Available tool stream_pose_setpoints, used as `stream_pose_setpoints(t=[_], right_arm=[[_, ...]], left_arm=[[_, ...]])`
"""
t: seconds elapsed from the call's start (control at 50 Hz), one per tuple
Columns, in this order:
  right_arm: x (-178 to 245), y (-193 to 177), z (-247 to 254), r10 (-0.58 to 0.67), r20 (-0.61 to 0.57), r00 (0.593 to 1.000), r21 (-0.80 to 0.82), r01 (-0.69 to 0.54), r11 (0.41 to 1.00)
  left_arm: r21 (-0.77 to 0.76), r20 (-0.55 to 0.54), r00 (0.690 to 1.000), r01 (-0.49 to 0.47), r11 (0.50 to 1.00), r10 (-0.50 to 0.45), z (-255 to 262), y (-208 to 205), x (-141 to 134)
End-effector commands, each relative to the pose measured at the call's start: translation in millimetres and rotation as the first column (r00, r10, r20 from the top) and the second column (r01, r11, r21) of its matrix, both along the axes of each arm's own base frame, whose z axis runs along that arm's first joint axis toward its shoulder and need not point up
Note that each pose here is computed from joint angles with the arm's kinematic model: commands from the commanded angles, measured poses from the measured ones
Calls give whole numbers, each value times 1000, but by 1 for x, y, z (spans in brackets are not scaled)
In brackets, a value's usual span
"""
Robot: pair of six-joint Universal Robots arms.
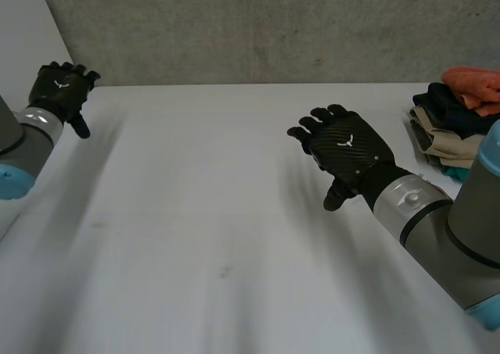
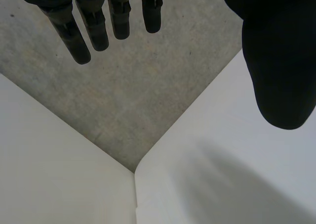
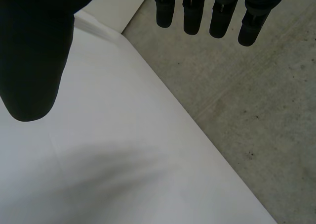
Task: Fold the laundry.
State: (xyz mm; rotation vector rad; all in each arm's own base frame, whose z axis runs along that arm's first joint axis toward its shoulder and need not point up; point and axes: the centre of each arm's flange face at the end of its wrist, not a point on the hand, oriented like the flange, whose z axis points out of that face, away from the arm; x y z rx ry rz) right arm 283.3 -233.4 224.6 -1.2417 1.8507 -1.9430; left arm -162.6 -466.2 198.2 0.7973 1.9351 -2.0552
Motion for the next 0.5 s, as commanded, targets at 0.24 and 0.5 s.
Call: stream_pose_setpoints(t=[0.24,0.5], right_arm=[[-11,-16,-8,-66,-24,998,5,67,998],[-14,-18,-9,-70,-42,997,-2,70,998]], left_arm=[[9,123,979,-163,987,160,-73,-50,21],[151,146,989,-23,988,1,-41,0,35]])
